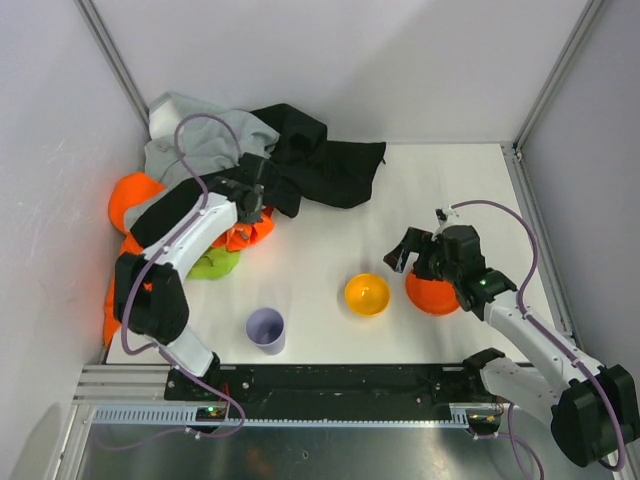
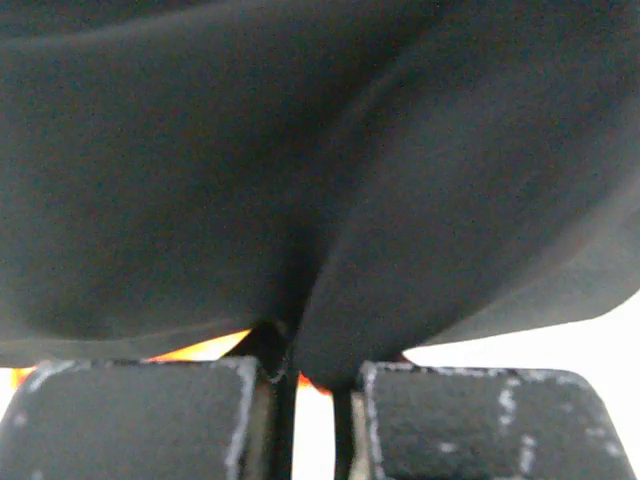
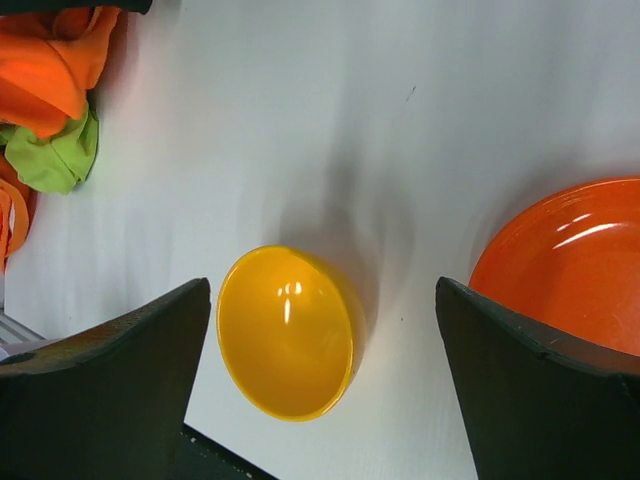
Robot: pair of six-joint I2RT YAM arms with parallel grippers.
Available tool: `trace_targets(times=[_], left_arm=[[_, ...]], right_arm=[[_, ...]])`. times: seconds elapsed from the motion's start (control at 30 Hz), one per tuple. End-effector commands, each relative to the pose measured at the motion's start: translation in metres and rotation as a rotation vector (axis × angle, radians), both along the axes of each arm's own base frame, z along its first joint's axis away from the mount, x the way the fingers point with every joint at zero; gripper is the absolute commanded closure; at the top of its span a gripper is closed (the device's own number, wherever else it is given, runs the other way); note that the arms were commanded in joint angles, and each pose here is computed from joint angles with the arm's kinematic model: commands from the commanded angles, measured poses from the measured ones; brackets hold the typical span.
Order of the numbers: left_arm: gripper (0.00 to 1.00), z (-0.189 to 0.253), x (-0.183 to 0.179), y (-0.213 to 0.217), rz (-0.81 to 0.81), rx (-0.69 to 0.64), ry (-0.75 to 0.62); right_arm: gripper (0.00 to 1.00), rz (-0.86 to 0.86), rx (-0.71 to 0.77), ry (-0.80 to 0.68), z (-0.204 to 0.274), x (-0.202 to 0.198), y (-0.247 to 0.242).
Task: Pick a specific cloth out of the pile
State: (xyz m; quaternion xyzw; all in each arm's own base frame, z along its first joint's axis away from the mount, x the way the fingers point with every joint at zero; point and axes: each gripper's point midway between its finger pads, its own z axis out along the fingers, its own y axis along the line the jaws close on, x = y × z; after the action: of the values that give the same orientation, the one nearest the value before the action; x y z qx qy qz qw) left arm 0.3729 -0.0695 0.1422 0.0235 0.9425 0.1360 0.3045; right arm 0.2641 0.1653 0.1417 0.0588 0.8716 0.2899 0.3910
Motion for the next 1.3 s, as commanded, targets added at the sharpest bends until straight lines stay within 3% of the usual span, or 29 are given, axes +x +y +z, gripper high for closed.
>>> trace_targets(times=[0.0,0.27,0.47,0.57,0.93,1.07,1.27], left_arm=[[0.99,0.111,0.026,0.013,0.076,-0.081,-0.318],[0.96,0.196,0.048,0.051,0.189,-0.115,-0.525],[0.95,0.204,0.062,0.081,0.268,-0.049,-0.545],[0.94,0.184,0.067,0.094,0.304,-0.057,-0.503],[0.95,0.045,0.079,0.122,0.473,-0.211,-0.227],[0.96,0.015,0.083,0.144,0.572,-0.312,-0.177],[0.95,-0.02,0.09,0.173,0.685,-0.314,-0.132]], right_arm=[[0.01,0.019,0.033,-0.04,0.01,0.006,0.007],[0.01,0.025,0.029,-0.037,0.009,0.005,0.008],[0.01,0.027,0.027,-0.041,0.009,0.005,0.008],[0.01,0.028,0.026,-0.044,0.01,0.005,0.008],[0.01,0.039,0.03,-0.051,0.011,0.005,0.01],[0.01,0.034,0.024,-0.047,0.01,0.005,0.009],[0.01,0.031,0.01,-0.041,0.006,0.005,0.007]])
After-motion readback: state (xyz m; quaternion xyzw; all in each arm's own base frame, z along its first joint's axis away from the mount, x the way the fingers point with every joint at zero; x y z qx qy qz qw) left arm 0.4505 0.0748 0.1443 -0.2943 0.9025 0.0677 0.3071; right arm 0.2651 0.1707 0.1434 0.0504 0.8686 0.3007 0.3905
